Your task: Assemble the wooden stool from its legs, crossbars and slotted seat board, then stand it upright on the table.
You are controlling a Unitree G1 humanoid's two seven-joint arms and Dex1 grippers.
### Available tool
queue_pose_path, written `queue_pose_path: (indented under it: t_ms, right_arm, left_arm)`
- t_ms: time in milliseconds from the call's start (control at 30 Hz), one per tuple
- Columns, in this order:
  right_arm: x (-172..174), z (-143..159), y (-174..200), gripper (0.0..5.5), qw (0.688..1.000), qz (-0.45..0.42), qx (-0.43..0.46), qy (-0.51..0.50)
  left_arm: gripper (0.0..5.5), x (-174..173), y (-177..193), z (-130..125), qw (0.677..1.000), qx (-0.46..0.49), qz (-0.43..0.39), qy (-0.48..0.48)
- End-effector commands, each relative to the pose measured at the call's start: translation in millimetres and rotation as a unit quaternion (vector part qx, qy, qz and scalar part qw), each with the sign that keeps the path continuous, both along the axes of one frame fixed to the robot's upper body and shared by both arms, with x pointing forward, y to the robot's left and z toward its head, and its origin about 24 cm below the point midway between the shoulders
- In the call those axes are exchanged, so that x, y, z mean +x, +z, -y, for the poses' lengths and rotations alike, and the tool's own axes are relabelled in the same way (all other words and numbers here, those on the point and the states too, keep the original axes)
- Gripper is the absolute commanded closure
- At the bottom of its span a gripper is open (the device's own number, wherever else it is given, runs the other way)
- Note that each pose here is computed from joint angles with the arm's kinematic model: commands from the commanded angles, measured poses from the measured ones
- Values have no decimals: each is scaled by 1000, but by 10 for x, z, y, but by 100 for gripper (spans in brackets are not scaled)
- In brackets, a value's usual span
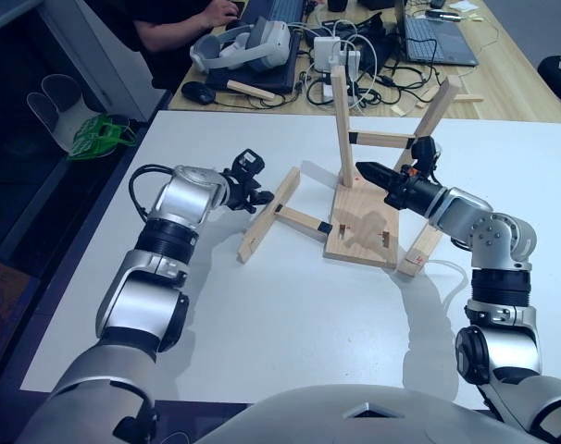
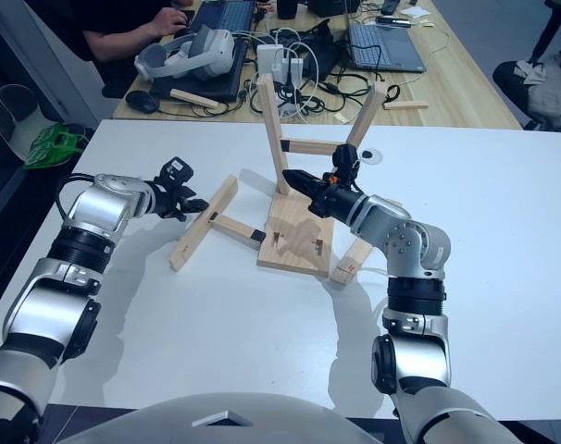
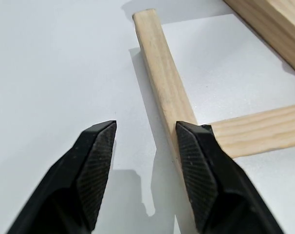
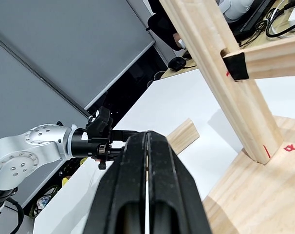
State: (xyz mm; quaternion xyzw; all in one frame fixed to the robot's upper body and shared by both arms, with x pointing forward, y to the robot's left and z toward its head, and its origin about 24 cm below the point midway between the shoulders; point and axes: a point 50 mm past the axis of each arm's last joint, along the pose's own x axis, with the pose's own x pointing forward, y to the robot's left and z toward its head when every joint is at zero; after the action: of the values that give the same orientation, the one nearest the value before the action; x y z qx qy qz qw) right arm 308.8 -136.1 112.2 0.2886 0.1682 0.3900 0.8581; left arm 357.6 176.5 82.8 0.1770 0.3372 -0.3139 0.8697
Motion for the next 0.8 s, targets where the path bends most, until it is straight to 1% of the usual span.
queue_pose_path:
  t_ms: [33,133,233,400,567,667,700,733,800]
  right_arm:
    - [30,-2,57,550,1000,10,0,-2]
    - [36,-11,54,550,1000,11,-1,-2]
    - [35,-13,49,550,1000,12,-1,-3]
    - [35,-23,45,550,1000,12,-1,-3]
    - [38,-26,40,550,1000,12,1,-4]
    - [42,-28,39,550,1000,12,3,-6]
    - [47,-31,39,550,1000,12,4,-7]
    - [51,-34,40,550,1000,12,5,-8]
    - [57,-34,44,550,1000,12,8,-11]
  left_arm:
    - [324,150,148,138,1000,-4,18,-13]
    - [324,236,190,216,999,0,29,-19]
    - [324,262,123,279,998,28,28,-42]
    - [324,235,-78,254,996,66,-9,-59]
    - [324,233,-143,284,994,87,-19,-68]
    - [360,231,-153,296,992,99,-27,-75]
    - [384,225,-165,278,991,104,-31,-76]
    - [390,218,-177,257,991,108,-35,-76]
    - [426,201,-195,222,990,108,-46,-77]
